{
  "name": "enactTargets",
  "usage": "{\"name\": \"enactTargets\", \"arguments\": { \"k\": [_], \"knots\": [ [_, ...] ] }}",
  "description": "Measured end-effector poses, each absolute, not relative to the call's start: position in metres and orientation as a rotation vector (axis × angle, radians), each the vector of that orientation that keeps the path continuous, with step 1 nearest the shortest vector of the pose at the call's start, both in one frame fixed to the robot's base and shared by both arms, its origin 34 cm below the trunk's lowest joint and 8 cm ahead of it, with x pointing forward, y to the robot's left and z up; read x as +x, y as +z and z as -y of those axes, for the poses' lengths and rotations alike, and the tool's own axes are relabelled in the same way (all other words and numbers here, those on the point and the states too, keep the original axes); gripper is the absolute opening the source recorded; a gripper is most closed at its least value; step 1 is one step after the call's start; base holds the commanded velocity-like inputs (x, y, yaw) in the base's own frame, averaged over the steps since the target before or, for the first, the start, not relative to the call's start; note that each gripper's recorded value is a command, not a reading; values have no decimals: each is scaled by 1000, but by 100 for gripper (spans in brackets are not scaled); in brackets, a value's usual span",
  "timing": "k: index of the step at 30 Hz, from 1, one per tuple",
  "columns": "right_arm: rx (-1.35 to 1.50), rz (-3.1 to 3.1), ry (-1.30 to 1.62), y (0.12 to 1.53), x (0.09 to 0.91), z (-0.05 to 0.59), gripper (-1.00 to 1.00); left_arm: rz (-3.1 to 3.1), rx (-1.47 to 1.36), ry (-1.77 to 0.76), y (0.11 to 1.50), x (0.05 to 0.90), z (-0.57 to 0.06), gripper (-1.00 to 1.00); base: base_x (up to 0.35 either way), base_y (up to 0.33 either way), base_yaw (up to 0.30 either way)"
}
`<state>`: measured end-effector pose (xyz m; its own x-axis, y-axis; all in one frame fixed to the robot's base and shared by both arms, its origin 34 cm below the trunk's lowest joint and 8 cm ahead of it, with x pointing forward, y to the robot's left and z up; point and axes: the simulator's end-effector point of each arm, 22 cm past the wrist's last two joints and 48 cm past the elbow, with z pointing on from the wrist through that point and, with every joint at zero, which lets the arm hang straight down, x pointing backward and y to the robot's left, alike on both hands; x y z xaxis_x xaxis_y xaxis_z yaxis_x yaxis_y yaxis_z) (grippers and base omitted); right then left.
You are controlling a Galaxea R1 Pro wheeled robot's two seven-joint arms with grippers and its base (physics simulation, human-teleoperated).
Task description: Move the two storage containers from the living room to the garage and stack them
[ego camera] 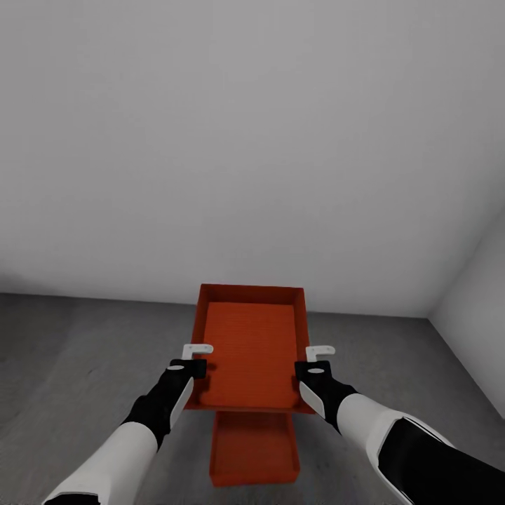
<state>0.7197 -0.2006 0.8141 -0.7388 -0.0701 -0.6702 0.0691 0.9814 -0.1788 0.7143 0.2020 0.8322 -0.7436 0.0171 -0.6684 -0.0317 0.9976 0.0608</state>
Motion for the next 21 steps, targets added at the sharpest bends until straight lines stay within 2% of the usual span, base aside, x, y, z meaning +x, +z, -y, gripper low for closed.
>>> {"name": "enactTargets", "arguments": {
  "k": [7,21],
  "knots": [
    [-4,-2400,-251,808,718,200,-100,-2419,-13,86,825,712,-203,-100,0,144,0],
    [-5,-2426,-250,793,712,200,-100,-2445,-9,89,811,708,-202,-100,0,8,0]
  ]
}}
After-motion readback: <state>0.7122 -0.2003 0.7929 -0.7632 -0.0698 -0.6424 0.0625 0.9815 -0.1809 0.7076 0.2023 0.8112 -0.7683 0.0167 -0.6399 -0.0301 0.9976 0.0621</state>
